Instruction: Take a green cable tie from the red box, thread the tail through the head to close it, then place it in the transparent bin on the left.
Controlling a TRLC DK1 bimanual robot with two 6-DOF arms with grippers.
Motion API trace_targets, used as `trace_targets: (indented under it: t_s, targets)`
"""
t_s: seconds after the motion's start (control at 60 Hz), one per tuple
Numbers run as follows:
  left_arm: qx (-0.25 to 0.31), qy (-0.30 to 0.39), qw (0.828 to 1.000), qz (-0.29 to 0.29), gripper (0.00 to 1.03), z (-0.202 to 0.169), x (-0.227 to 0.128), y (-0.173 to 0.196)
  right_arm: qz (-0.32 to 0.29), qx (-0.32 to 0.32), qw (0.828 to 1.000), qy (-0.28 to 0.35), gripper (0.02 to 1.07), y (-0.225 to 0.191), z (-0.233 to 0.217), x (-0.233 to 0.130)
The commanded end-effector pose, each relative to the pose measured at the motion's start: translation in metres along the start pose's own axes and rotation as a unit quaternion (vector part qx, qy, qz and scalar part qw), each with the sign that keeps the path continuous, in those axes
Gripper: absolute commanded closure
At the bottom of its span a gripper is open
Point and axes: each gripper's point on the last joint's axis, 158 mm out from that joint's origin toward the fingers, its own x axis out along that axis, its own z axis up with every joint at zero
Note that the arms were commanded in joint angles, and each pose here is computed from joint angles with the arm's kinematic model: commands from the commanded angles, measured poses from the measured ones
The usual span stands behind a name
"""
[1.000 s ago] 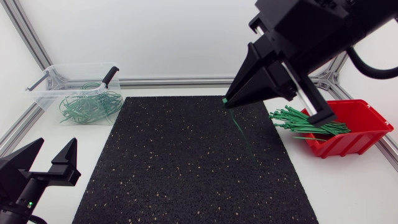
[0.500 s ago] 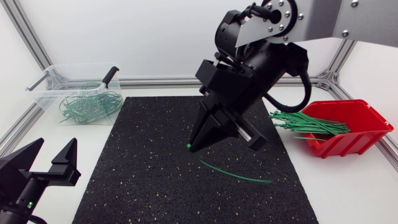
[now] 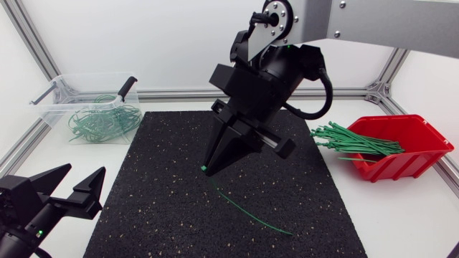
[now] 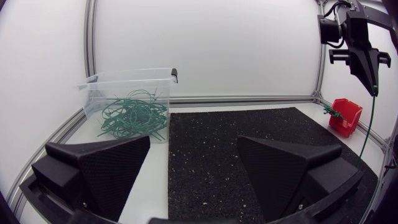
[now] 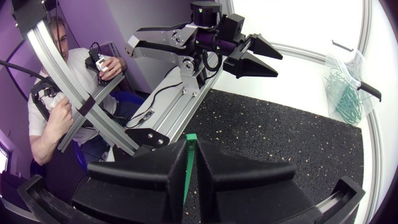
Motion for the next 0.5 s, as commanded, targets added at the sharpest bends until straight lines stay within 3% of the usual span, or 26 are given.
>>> trace_targets:
  t_s: [0.0, 0.367, 0.483]
  targets:
    - [-0.009, -0.006, 1.0, -0.012, 0.06, 0.022, -0.001, -0.004, 0.011, -0.006, 1.0, -0.003, 1.01, -0.004, -0.001, 0.003]
    - [-0.02, 0.037, 0.995, -0.093, 0.06, 0.035, 0.011, -0.039, 0.016, 0.004, 1.0, -0.014, 1.01, -0.013, -0.004, -0.005]
    - [-0.024, 0.056, 0.993, -0.105, 0.06, 0.034, 0.018, -0.046, -0.01, 0.031, 0.999, -0.016, 1.01, -0.023, 0.0, -0.007]
